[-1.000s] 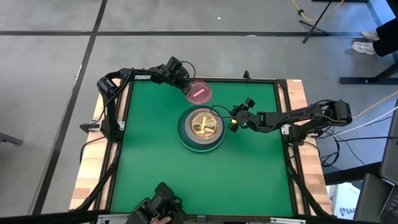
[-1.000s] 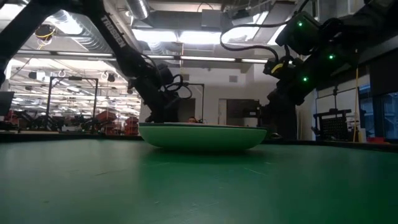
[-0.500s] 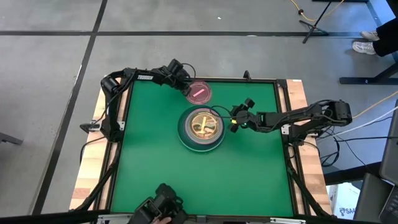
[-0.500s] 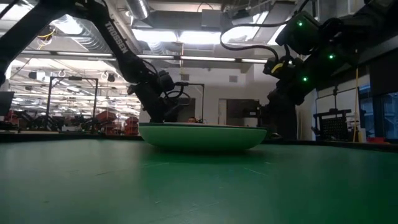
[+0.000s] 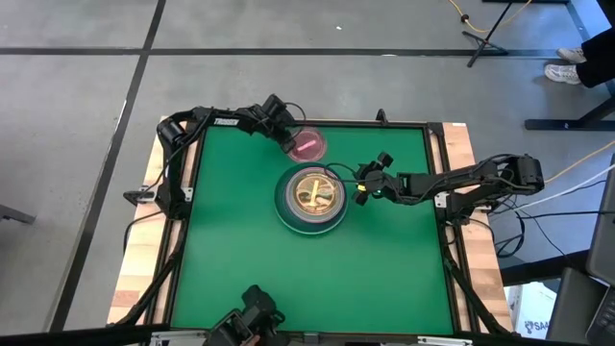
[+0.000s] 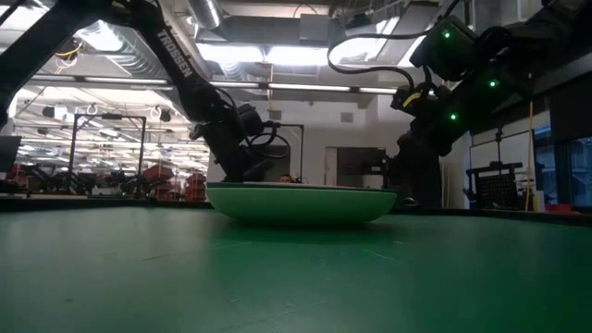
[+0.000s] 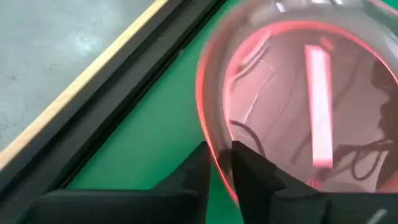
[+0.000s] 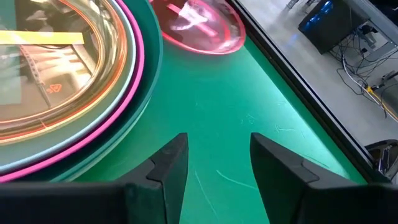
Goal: Stack plastic plates
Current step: Stack the red transparent plate on the yellow transparent plate
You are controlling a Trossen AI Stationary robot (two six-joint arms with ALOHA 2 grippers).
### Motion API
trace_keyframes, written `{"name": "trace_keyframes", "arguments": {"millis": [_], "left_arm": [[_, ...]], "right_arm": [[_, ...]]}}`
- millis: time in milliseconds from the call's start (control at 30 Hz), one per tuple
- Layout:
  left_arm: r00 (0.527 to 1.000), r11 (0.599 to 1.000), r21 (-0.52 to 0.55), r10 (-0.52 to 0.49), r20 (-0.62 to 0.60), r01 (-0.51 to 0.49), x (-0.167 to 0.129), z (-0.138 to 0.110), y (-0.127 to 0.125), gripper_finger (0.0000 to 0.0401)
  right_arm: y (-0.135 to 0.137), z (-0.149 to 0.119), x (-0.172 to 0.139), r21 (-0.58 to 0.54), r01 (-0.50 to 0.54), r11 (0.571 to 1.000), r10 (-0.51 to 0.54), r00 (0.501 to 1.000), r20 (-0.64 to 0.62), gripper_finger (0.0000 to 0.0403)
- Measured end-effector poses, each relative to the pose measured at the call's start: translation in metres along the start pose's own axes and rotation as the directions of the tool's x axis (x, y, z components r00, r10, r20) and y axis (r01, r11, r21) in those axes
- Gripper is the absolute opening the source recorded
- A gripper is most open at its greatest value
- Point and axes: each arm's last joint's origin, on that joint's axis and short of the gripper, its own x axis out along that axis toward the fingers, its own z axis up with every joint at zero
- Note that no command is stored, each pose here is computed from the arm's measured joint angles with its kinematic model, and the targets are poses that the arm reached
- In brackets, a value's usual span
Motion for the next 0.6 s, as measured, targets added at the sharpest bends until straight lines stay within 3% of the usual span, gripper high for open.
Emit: {"name": "trace_keyframes", "arguments": {"millis": [233, 600], "left_arm": [[1.000, 1.000, 0.003, -0.005, -0.001, 0.005, -0.001, 0.000, -0.001, 0.0005], [0.997, 0.997, 0.006, 0.076, 0.024, -0.077, -0.019, 0.008, 0.000, 0.0002]], "right_arm": [[0.000, 0.000, 0.000, -0.001, 0.000, 1.000, 0.000, 1.000, 0.000, 0.0165], [0.000, -0.001, 0.000, -0.013, 0.000, 1.000, 0.000, 1.000, -0.007, 0.0165]]}}
